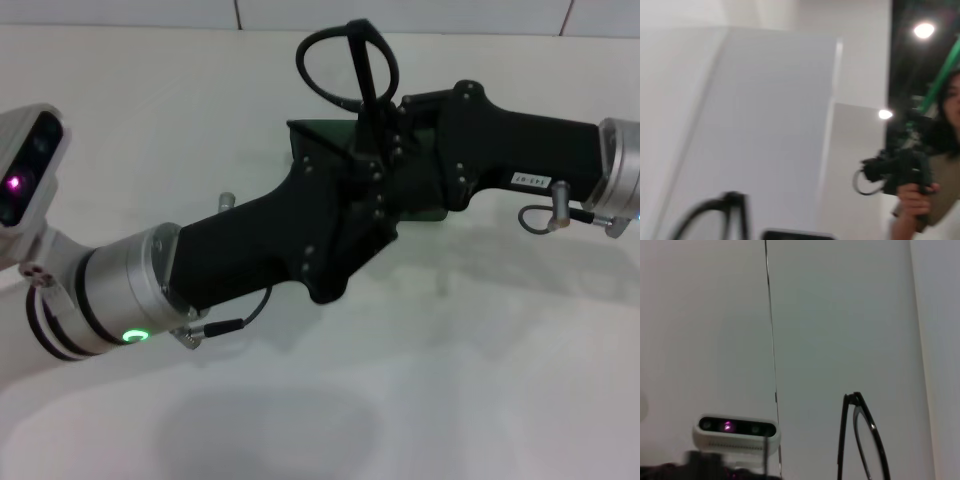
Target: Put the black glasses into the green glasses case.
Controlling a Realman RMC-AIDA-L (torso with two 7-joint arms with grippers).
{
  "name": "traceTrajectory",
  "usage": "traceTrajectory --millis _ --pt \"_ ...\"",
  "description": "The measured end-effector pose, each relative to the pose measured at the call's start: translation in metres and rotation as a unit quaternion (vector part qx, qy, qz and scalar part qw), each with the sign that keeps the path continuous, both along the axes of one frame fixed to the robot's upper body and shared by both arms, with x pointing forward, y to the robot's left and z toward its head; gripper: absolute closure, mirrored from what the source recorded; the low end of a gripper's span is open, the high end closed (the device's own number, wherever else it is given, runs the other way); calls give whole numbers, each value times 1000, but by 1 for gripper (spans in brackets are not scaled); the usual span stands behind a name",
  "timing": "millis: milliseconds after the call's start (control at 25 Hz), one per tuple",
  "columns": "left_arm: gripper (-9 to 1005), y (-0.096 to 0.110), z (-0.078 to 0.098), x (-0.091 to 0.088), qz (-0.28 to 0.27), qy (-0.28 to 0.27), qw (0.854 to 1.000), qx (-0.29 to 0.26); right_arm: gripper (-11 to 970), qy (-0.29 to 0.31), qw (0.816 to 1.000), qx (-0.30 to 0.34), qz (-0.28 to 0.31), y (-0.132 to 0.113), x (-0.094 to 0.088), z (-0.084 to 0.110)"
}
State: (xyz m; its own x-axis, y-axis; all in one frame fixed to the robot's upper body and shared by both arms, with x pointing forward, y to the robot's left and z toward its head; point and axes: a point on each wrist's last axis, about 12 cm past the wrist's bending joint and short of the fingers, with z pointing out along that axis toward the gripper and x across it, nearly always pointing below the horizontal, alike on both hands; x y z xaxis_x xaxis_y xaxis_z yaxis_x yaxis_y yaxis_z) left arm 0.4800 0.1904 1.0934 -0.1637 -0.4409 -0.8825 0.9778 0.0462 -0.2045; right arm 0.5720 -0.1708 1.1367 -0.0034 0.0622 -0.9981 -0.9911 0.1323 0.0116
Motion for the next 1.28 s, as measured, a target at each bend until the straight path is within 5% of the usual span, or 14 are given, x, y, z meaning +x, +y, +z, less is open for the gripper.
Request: traceTrajectory --millis 1000,1280 --pt "961 7 -14 2 30 59 997 26 804 1 999 -38 -19 -6 5 -6" --pt "961 19 -23 -10 48 74 996 32 801 -20 981 -187 -42 5 38 13"
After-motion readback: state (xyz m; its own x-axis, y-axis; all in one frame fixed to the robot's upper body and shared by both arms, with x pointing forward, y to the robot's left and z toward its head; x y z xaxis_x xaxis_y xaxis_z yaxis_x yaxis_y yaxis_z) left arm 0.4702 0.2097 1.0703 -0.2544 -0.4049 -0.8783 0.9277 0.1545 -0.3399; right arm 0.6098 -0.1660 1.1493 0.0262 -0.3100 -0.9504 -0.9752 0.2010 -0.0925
